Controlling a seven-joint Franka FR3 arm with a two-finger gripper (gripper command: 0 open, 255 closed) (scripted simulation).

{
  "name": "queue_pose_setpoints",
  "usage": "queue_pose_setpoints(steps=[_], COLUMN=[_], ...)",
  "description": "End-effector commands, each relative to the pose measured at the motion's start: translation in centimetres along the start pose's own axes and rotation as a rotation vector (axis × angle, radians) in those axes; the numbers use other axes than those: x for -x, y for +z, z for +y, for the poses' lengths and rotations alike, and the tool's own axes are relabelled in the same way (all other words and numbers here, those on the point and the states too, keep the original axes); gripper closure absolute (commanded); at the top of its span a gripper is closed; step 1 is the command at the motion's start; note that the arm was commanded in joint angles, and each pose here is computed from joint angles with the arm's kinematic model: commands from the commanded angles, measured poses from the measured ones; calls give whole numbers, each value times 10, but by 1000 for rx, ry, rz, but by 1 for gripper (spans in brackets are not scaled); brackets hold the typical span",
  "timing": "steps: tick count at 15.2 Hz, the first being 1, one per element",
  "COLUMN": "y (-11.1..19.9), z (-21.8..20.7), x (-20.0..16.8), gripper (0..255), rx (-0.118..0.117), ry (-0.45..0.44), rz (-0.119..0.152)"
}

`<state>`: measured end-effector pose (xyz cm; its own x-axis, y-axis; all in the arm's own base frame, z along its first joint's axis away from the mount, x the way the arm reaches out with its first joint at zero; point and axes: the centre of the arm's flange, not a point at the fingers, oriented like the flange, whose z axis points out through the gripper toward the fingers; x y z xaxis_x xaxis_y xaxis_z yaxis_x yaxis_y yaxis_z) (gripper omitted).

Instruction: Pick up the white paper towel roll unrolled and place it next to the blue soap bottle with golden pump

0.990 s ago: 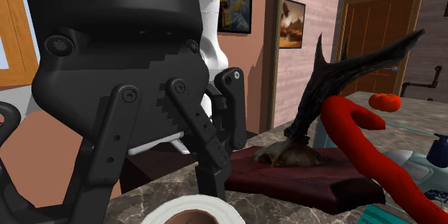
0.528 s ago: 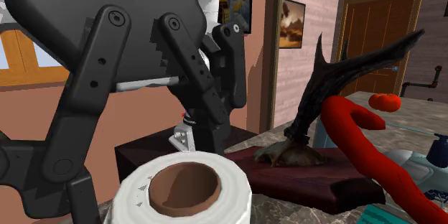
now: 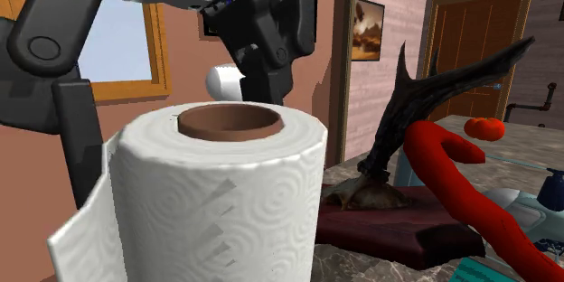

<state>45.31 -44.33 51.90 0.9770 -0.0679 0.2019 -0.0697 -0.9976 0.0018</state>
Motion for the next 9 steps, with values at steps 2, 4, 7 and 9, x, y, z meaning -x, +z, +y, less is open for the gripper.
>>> queue_pose_setpoints(steps=[2, 4, 7, 9], y=[-15, -26, -41, -52], z=[0, 0, 0, 0], x=[-3, -5, -8, -10], gripper=[255, 255, 255, 255], rx=[0, 0, 0, 0], ry=[0, 0, 0, 0], rz=[0, 0, 0, 0])
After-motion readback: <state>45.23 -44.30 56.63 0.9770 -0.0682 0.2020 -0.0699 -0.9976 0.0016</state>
